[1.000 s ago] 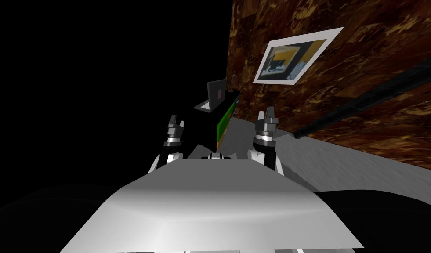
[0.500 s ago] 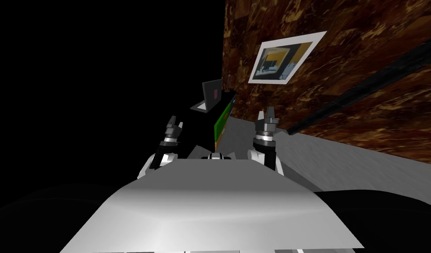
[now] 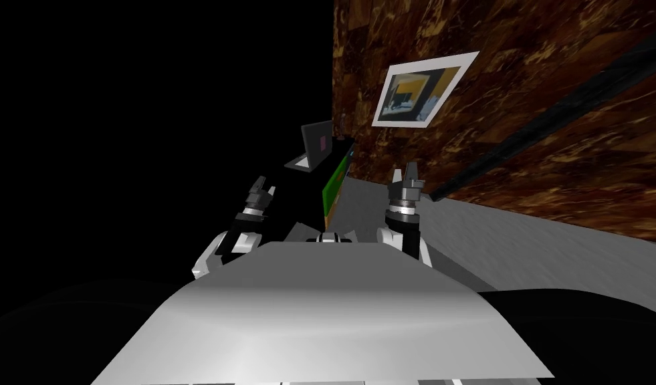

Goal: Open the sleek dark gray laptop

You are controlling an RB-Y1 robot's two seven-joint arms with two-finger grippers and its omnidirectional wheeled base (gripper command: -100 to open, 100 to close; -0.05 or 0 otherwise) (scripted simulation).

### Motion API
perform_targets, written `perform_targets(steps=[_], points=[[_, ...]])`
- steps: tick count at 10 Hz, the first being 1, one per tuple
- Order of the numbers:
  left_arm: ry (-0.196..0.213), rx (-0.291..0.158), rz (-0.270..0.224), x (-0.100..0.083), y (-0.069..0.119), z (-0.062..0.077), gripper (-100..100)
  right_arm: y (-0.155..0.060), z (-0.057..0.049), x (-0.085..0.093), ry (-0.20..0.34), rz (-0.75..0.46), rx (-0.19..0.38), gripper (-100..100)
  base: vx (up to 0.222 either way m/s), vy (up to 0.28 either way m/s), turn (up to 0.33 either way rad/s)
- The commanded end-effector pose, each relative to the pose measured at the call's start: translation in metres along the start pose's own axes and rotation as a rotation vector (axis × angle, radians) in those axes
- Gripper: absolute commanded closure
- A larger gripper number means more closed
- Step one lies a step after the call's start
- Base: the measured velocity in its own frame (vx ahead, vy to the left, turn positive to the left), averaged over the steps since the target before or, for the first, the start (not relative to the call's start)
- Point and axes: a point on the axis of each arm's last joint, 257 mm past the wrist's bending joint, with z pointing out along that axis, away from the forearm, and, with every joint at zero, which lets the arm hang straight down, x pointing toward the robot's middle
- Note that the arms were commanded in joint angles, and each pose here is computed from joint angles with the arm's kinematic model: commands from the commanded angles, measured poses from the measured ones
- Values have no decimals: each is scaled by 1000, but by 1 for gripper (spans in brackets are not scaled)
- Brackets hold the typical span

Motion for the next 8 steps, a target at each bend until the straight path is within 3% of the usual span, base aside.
perform_targets(steps=[1,8], points=[[24,-36,13,-10,5,3,-100,0,0,0,0,0,0,0,0,-15,-122],[70,-132,53,-44,14,12,-100,0,0,0,0,0,0,0,3,-15,-99]])
